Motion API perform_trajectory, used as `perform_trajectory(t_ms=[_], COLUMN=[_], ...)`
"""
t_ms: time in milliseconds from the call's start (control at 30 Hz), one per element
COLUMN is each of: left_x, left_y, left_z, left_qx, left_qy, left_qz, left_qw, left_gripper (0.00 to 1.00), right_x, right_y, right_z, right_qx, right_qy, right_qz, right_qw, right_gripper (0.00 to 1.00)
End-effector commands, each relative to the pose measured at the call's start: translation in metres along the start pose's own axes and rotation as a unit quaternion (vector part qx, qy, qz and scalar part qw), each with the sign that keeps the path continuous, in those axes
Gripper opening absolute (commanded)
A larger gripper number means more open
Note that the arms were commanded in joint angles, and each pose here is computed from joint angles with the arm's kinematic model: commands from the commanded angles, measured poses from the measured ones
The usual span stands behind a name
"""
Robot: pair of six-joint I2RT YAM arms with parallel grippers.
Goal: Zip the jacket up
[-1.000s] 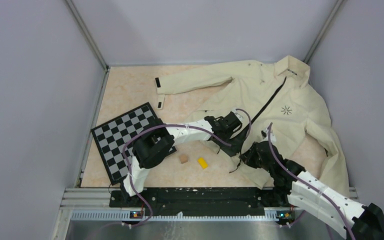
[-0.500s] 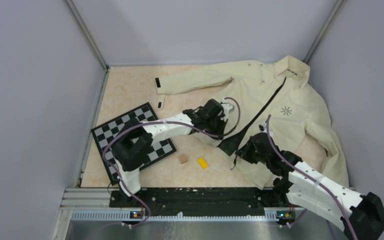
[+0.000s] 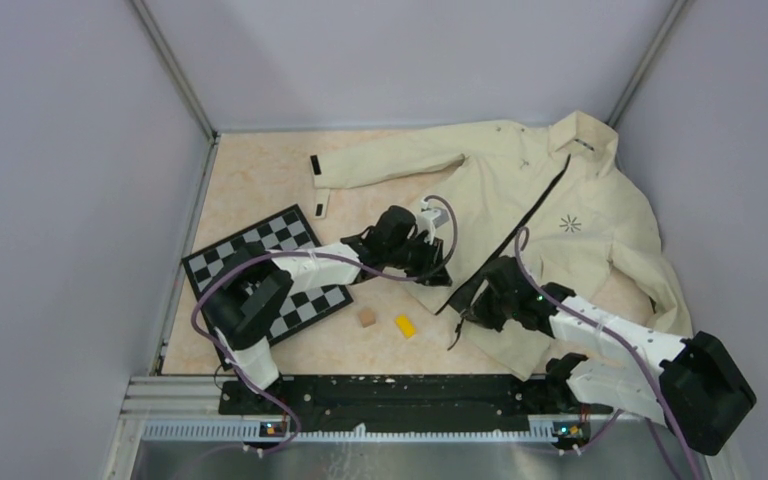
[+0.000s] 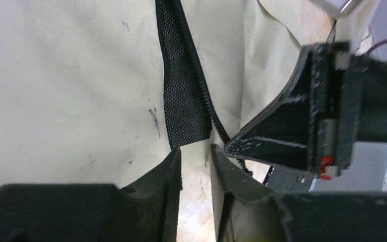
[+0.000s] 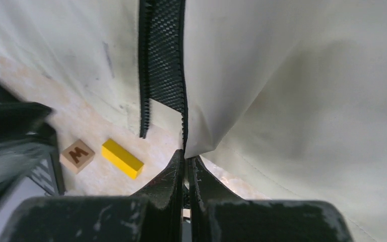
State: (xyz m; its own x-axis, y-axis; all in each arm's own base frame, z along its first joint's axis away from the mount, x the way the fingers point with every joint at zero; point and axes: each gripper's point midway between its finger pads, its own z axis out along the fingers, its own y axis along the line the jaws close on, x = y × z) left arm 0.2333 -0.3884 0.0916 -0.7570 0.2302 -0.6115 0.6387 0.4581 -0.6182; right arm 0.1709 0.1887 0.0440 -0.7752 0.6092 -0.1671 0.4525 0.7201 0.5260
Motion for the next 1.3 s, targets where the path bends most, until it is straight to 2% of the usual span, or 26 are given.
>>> perform_trajectory(t_ms=[0,100,167,300,467,633,800,900,967,1000,1033,1167,1267], left_x=[-0.032,-0.003,0.009,0.019,0.026,0.039,0.045,0.046,0.049,0.049,0.049,0.044,0.031], left_y=[-0.001,0.016,0.02,0.026,0.036,0.045,0.052,0.059,0.062,0.064,0.065,0.073,0.066], left_z=[-0.006,-0.003,0.003,0.015,0.025,0.029,0.031,0.036,0.039,0.04,0.04,0.036,0.034], left_qx=[-0.055,-0.082,-0.105,-0.173,-0.22,-0.265,-0.28,-0.297,-0.311,-0.32,-0.328,-0.362,-0.361], left_qy=[-0.018,0.054,0.092,0.138,0.164,0.172,0.158,0.159,0.164,0.164,0.163,0.165,0.154], left_qz=[0.052,0.062,0.08,0.132,0.134,0.148,0.142,0.145,0.153,0.157,0.162,0.171,0.18], left_qw=[0.997,0.993,0.987,0.966,0.952,0.937,0.936,0.93,0.924,0.92,0.916,0.901,0.902], left_gripper=[0.39,0.6,0.66,0.67,0.63,0.53,0.47,0.47,0.56,0.56,0.54,0.27,0.17], right_x=[-0.005,-0.018,-0.024,-0.024,-0.019,-0.019,-0.021,-0.021,-0.021,-0.021,-0.022,-0.023,-0.025], right_y=[-0.015,-0.036,-0.047,-0.047,-0.043,-0.049,-0.053,-0.058,-0.059,-0.059,-0.06,-0.061,-0.059], right_z=[0.001,-0.005,-0.009,-0.017,-0.018,-0.02,-0.023,-0.026,-0.027,-0.027,-0.027,-0.025,-0.024], right_qx=[0.053,0.109,0.137,0.127,0.096,0.09,0.083,0.085,0.079,0.078,0.078,0.075,0.074], right_qy=[-0.005,-0.033,-0.047,-0.045,-0.043,-0.052,-0.062,-0.069,-0.07,-0.071,-0.074,-0.081,-0.085], right_qz=[-0.024,-0.073,-0.088,-0.096,-0.075,-0.064,-0.064,-0.056,-0.055,-0.055,-0.053,-0.046,-0.047], right_qw=[0.998,0.991,0.986,0.986,0.992,0.992,0.993,0.992,0.993,0.993,0.993,0.993,0.993], right_gripper=[0.0,0.0,0.0,0.0,0.0,0.0,0.0,0.0,0.0,0.0,0.0,0.0,0.0])
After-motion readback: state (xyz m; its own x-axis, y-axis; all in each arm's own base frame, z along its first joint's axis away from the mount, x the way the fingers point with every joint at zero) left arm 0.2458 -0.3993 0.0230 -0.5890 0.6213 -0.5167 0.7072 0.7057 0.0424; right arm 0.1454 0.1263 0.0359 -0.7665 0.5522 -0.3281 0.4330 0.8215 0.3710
